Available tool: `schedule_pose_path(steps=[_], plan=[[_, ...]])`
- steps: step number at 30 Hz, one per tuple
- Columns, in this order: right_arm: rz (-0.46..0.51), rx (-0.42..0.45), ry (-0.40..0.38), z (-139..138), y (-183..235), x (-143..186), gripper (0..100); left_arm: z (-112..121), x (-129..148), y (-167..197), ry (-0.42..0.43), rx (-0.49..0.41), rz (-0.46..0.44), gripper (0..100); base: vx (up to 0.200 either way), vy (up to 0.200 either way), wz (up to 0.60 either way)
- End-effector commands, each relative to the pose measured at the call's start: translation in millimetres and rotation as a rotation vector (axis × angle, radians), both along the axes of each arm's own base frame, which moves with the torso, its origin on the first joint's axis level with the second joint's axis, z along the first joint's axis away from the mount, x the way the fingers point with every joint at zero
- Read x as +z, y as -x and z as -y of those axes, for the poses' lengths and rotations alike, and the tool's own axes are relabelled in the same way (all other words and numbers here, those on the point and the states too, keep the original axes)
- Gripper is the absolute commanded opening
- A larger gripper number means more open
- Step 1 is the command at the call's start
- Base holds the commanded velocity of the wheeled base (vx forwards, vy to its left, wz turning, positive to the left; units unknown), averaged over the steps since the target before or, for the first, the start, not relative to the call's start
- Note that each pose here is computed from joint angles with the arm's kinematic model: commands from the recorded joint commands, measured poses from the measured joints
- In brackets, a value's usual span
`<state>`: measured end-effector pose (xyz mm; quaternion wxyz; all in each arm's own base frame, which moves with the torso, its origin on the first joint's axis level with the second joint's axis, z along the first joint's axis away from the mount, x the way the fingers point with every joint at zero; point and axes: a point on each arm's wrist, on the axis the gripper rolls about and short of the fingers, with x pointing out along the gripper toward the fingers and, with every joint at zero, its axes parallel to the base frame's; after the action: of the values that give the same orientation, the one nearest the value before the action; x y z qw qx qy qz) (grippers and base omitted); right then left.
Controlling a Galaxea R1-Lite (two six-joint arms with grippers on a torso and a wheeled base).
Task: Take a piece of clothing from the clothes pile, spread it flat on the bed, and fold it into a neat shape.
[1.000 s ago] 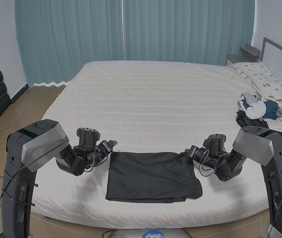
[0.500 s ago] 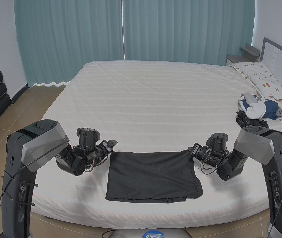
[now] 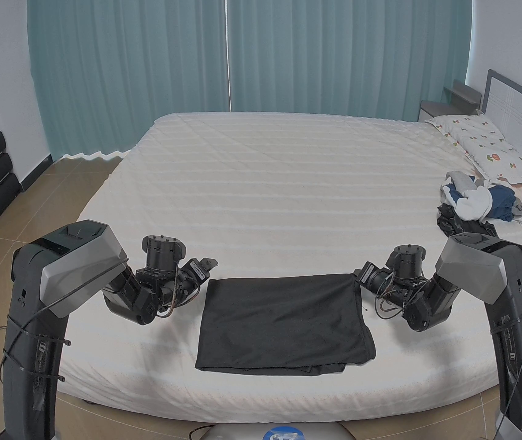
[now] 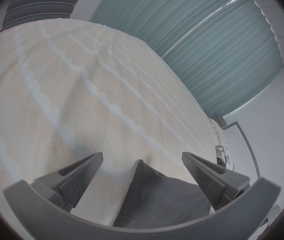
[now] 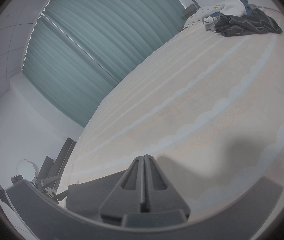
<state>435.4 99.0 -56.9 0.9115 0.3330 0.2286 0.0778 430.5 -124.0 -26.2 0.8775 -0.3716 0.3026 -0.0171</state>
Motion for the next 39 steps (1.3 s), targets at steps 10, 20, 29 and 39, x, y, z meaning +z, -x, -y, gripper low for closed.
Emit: schedule_pose_path(steps=[10,20,29,39], plan=[[-0.004,-0.008,0.000,2.2,-1.8,-4.6,100,0.5,0.1,-1.9,0.001,-0.002,0.005,100,0.000,0.000,0.00],[-0.005,0.010,-0.008,1.4,11.6,10.5,100,9.2,5.4,-12.4,0.031,-0.062,0.042,100,0.000,0.000,0.00],[0.000,0.020,-0.009,-0.1,25.7,10.1,100,21.9,-8.6,-10.2,-0.032,-0.162,0.041,100,0.000,0.000,0.00],[-0.017,0.022,-0.006,0.0,28.9,6.0,100,23.8,-10.1,-9.9,-0.039,-0.160,0.043,0,0.000,0.000,0.00]])
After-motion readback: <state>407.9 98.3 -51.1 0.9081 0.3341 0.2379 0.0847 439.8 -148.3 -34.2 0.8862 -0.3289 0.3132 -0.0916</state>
